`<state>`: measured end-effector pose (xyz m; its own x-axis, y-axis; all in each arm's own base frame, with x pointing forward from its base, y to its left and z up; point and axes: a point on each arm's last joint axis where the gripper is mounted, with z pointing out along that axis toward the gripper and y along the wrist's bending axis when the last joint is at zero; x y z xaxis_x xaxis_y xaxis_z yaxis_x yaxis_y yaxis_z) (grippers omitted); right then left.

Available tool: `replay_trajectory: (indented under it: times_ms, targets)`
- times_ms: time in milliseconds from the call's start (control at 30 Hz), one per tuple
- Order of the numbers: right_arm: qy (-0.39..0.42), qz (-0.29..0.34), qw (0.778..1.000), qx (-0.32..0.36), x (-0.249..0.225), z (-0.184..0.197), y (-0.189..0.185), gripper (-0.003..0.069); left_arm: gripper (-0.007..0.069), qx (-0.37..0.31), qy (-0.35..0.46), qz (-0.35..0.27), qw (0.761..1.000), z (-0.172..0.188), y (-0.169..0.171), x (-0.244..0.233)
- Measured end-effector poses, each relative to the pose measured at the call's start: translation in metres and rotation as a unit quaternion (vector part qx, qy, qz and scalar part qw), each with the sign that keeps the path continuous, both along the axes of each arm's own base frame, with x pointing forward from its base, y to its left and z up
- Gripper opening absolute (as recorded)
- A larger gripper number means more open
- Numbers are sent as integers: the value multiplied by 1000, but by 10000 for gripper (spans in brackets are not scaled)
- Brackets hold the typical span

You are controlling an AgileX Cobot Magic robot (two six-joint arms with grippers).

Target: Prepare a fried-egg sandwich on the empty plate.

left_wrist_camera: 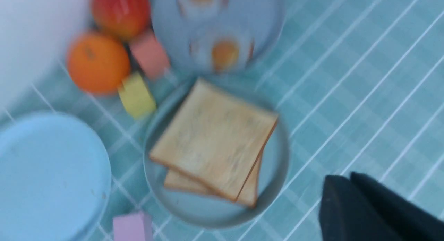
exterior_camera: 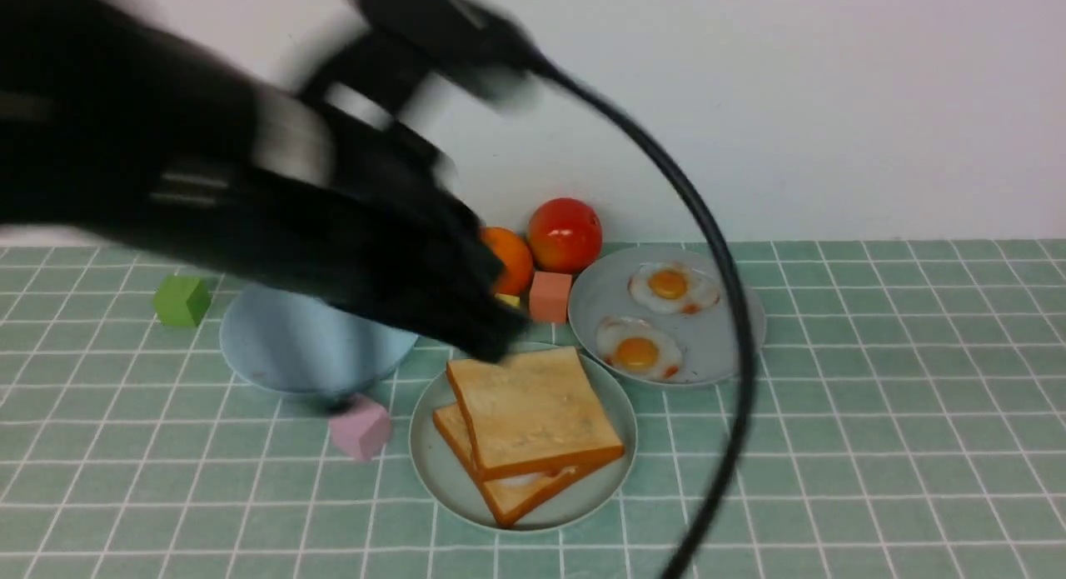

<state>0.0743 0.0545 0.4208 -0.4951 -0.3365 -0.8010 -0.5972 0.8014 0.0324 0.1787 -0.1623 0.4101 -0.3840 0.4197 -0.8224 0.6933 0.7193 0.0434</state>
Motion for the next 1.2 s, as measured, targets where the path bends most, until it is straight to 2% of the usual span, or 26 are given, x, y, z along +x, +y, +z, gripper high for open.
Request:
replay_trajectory:
  times_ms: [67, 167, 333, 467, 567, 700, 833, 1200]
  targets:
    - [6, -15, 1000, 2, -4, -3, -4, 50, -13, -46, -26, -2, 999, 11, 21, -26]
    - [16, -46, 999, 9, -11, -12, -12, 50, -13, -102, -62, -5, 993, 6, 51, -62]
    - [37, -111, 993, 28, -22, -36, -25, 50, -13, -168, -108, -1, 980, -49, 86, -101]
    - [33, -152, 987, 46, -27, -57, -34, 18, -13, -205, -139, 9, 969, -99, 97, -111]
    - [18, -174, 982, 72, -26, -67, -36, -2, -13, -229, -160, 15, 960, -122, 100, -112]
    - [2, -192, 976, 100, -20, -74, -35, -3, -13, -241, -175, 20, 954, -136, 101, -111]
    - [-21, -195, 971, 138, -9, -84, -28, -2, -13, -231, -162, 23, 959, -155, 101, -111]
    - [-2, -203, 973, 112, -7, -102, -28, 3, -13, -209, -137, 23, 968, -169, 101, -111]
